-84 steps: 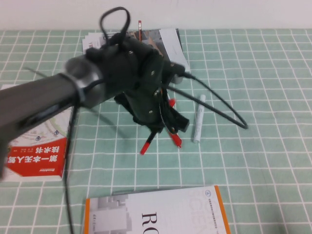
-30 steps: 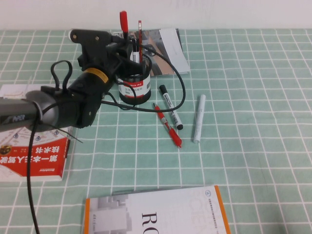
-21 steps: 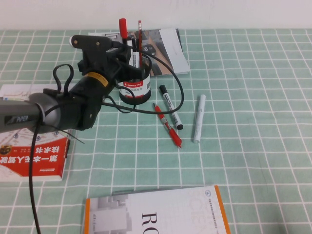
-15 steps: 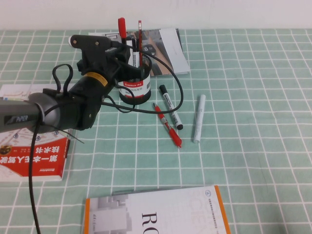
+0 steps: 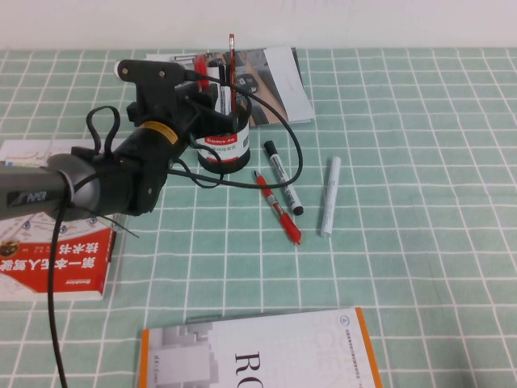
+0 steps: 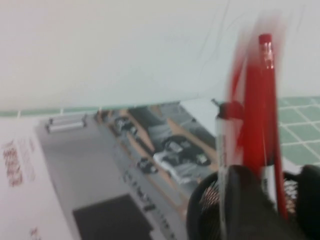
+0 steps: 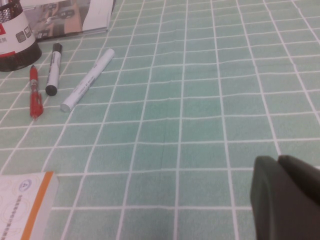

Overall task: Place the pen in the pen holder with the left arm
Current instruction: Place the pen onto the pen holder

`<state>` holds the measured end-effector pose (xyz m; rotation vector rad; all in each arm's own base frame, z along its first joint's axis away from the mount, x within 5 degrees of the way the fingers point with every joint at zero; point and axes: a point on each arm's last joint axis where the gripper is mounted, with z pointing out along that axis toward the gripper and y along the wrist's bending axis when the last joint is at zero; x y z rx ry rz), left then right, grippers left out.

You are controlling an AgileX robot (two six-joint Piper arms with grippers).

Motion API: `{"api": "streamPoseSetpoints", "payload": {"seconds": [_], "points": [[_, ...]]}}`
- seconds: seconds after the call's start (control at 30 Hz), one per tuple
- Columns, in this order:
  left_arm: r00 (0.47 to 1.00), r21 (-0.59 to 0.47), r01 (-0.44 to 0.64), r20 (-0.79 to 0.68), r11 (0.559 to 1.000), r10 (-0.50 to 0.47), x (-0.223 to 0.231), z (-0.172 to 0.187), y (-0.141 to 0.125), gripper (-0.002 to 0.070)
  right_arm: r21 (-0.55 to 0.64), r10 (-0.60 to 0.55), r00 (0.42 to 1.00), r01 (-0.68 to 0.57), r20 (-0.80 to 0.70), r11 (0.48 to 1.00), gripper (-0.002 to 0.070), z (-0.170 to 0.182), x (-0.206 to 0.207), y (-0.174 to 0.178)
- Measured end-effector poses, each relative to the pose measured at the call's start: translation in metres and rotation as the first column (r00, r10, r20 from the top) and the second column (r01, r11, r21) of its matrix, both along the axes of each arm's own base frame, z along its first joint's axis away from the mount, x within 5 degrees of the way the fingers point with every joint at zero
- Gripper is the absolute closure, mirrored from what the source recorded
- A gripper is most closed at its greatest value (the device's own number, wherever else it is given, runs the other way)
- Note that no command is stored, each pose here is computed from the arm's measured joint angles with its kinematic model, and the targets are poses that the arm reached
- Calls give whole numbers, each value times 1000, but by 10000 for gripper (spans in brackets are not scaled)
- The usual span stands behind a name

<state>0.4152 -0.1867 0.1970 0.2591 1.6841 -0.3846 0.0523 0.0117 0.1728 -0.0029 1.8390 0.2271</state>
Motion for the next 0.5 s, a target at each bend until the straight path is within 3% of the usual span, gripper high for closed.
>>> {"api": "streamPoseSetpoints", "payload": {"seconds": [0.1, 0.3, 0.4, 0.5], "points": [[998, -34, -42, -38, 999, 40, 1, 0, 3, 355, 0, 0, 1000, 0, 0, 1000, 696, 0, 0, 0], [996, -1, -55, -69, 998, 55, -6, 22, 8, 307, 0, 0, 1000, 0, 0, 1000, 696, 0, 0, 0], [996, 47, -23, -87, 999, 27, -17, 44, 7, 361, 0, 0, 1000, 0, 0, 1000, 696, 0, 0, 0], [993, 80, 24, -115, 996, -15, -37, 75, 4, 521, 0, 0, 1000, 0, 0, 1000, 696, 0, 0, 0]]}}
